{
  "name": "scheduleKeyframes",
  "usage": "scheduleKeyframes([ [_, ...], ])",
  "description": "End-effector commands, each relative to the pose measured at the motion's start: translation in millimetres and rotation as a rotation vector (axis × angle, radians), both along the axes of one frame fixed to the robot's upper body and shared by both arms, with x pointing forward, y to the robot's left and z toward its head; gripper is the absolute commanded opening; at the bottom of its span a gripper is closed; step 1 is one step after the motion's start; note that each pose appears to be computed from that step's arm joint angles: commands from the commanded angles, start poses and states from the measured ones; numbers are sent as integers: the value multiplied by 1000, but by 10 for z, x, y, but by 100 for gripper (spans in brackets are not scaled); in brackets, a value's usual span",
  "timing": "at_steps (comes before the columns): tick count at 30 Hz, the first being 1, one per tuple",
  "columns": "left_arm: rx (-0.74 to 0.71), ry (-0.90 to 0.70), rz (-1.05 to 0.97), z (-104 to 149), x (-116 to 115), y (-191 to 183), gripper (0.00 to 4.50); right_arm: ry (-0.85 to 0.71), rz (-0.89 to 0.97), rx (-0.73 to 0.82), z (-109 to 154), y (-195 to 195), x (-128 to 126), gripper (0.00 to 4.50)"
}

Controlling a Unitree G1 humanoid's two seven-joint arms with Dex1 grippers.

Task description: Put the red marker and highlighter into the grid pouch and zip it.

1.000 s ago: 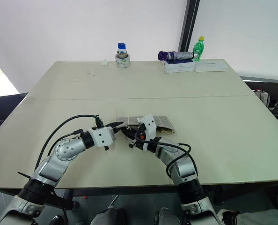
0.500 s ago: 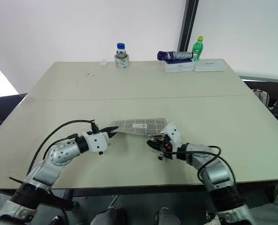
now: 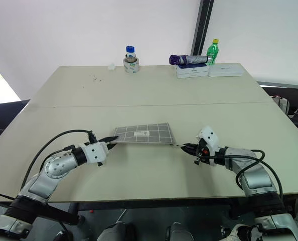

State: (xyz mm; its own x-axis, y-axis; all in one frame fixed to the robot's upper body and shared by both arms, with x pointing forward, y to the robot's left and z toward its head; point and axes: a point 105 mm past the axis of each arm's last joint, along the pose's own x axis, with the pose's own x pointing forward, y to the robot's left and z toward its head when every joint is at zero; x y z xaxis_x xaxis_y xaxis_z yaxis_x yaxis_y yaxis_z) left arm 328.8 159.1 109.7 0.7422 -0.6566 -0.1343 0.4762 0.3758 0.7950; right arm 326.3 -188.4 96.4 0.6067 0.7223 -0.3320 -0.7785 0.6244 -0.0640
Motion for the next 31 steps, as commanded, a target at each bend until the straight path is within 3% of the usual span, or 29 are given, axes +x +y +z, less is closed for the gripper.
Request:
scheduleKeyframes([
  [1,-17,5,29,4,-38,160,268,-72,-16,35,188,-34,66,249],
  [4,7,38,25,-87,-123,238,430,-78,-52,-31,161,-190,100,412],
  [5,17,40,37,-113,-164,302,434,-82,-65,-76,148,-278,106,448],
  [10,-47,32,101,-73,-292,518,434,-104,-63,-141,190,-431,100,448],
  [15,-209,91,181,53,-465,860,434,-171,-84,-99,360,-552,113,448],
  [21,-368,196,299,116,-643,1282,434,-213,-83,101,596,-651,-2,448],
  [31,-424,222,393,54,-844,1560,434,-115,11,48,335,-675,-260,448],
])
